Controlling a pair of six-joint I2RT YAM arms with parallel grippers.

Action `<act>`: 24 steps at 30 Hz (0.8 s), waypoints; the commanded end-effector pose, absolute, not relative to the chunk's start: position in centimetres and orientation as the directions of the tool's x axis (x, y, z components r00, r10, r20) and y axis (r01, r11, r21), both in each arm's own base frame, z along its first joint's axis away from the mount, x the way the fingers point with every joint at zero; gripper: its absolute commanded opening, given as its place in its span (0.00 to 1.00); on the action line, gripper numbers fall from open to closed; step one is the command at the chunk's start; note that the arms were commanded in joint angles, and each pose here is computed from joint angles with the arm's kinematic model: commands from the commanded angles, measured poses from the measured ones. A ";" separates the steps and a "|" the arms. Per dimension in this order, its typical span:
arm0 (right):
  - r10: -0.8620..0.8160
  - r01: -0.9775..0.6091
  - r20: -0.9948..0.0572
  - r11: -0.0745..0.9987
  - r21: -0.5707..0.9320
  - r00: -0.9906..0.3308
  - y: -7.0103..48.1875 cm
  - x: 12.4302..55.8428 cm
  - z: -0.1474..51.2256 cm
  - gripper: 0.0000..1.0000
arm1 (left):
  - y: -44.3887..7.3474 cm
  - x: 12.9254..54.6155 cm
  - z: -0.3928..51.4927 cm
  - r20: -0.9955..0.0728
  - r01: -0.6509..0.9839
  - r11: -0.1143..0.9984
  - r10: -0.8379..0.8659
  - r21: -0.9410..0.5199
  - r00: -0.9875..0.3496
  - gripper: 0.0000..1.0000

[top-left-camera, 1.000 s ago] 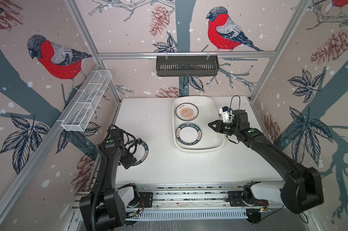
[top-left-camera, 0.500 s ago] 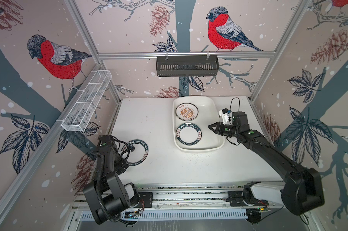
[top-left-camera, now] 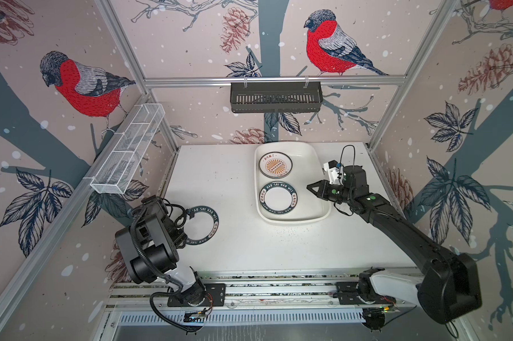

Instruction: Place the plates into the plastic bin on the countertop

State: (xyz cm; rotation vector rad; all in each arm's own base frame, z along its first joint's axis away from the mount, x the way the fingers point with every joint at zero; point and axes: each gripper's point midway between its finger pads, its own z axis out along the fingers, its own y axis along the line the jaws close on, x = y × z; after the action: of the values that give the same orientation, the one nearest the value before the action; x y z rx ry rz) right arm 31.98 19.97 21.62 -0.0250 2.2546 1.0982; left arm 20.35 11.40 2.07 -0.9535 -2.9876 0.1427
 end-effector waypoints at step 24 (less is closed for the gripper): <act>0.289 -0.237 -0.541 0.670 0.704 -0.790 19.2 31.8 21.3 0.15 | 5.7 26.3 1.2 -0.200 0.566 0.792 0.531 -0.228 -0.823 0.62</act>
State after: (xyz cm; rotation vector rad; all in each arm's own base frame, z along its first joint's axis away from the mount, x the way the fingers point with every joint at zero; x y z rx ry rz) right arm 31.53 19.38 21.01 0.0296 2.2621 1.0748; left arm 24.52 6.87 1.78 -0.9542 -3.0190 0.3833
